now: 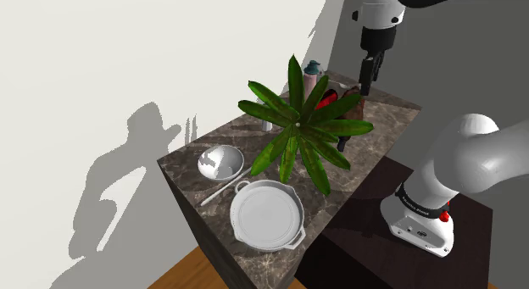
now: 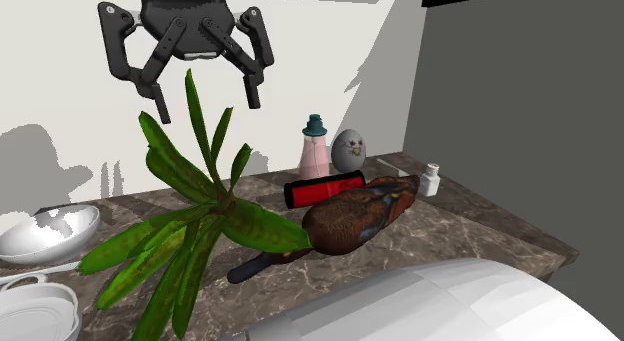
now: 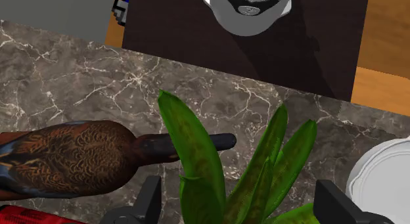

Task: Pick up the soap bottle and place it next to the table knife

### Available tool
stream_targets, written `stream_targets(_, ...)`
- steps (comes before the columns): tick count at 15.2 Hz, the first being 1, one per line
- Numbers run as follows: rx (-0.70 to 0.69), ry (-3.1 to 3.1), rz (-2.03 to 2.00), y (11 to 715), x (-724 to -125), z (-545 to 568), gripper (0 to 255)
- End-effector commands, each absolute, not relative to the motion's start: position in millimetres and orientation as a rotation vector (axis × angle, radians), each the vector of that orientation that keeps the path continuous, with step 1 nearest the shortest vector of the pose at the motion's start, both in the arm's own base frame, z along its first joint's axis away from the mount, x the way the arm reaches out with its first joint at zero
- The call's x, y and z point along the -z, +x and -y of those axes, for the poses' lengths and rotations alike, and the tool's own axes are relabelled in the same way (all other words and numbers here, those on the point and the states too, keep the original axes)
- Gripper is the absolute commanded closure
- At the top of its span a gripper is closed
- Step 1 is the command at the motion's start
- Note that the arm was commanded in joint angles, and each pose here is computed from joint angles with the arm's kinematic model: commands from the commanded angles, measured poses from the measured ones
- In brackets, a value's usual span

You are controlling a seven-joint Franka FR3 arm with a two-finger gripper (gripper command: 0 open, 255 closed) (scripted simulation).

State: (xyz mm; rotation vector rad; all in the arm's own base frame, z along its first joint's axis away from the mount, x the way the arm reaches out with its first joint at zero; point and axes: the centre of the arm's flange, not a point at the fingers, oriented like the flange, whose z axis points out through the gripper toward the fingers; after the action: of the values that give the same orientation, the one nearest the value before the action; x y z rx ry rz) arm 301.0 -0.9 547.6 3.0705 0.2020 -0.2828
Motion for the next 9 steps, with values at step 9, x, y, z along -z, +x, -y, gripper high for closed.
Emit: stream_targets(9,0.3,3.086,-0.122,389.3,-518.9,57.1,0)
